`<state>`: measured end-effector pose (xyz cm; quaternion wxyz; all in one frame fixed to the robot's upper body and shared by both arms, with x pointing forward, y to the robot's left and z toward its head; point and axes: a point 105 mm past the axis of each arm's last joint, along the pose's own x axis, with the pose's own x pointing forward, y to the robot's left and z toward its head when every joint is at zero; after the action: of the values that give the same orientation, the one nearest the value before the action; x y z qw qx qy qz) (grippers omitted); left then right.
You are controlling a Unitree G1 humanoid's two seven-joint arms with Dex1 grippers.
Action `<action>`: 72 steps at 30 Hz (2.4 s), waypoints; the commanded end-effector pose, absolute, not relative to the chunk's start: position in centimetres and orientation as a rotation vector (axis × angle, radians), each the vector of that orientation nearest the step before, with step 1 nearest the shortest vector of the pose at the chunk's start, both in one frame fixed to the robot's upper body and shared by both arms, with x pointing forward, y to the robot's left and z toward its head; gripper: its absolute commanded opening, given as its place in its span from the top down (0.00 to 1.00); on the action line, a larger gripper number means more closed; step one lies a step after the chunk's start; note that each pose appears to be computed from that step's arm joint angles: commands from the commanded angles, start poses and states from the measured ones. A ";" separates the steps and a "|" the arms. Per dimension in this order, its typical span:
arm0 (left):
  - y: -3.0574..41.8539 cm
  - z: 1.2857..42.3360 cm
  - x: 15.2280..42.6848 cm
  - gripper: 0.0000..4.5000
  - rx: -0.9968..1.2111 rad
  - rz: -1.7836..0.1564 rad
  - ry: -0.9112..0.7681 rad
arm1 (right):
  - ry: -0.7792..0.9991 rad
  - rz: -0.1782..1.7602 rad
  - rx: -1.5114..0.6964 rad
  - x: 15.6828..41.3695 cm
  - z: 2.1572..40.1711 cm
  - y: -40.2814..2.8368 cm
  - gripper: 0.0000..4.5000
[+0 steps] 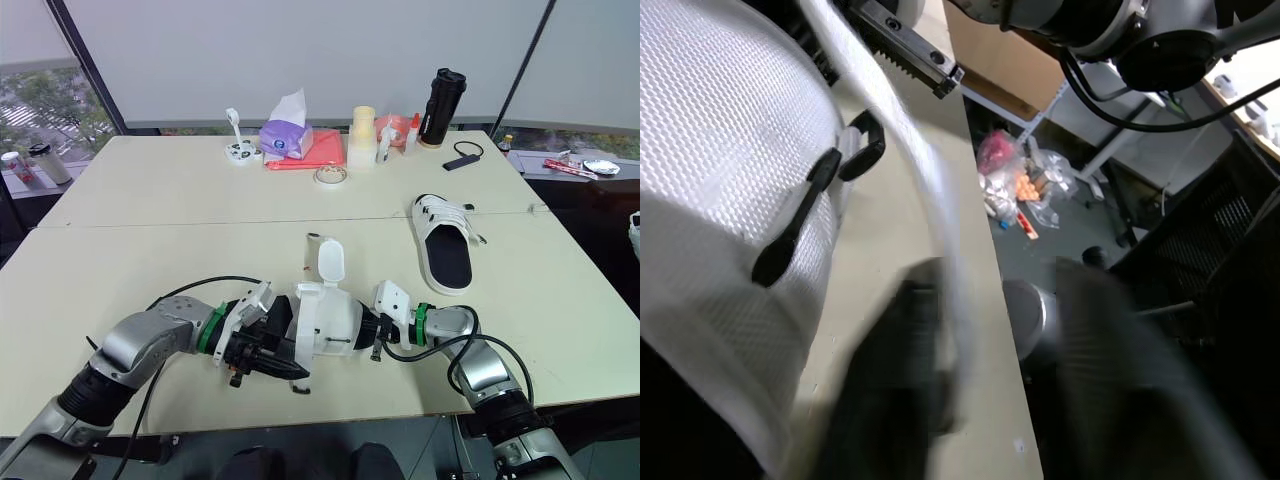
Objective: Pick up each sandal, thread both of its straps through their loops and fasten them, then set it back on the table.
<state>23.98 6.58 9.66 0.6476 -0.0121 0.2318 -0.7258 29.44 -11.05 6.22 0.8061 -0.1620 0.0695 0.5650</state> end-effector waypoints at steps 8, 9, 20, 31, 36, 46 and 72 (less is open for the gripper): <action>6.3 12.1 25.0 1.00 -0.071 -1.624 0.439 | 0.407 1.128 -0.349 28.4 0.6 -13.1 1.00; 6.4 12.6 25.1 1.00 -0.092 -1.621 0.433 | 0.406 1.128 -0.349 28.4 0.6 -13.1 1.00; 8.4 18.4 30.0 1.00 -0.308 -1.532 0.341 | 0.409 1.157 -0.353 28.4 0.5 -12.6 1.00; 7.9 16.5 31.3 1.00 -0.299 -1.618 0.455 | 0.406 1.151 -0.357 28.3 0.6 -12.5 1.00; 7.3 15.5 31.3 1.00 -0.276 -1.655 0.494 | 0.408 1.138 -0.352 28.2 0.6 -12.7 1.00; 6.3 16.5 31.0 1.00 -0.353 -1.711 0.498 | 0.403 1.130 -0.348 28.2 0.6 -12.6 1.00; 5.9 13.3 31.7 1.00 0.006 -1.650 0.417 | 0.397 1.123 -0.339 28.4 0.5 -12.4 1.00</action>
<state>31.55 6.13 12.20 0.6615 -0.0099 0.2065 -0.7209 29.64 -10.73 6.53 0.8128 -0.1637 0.0596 0.5559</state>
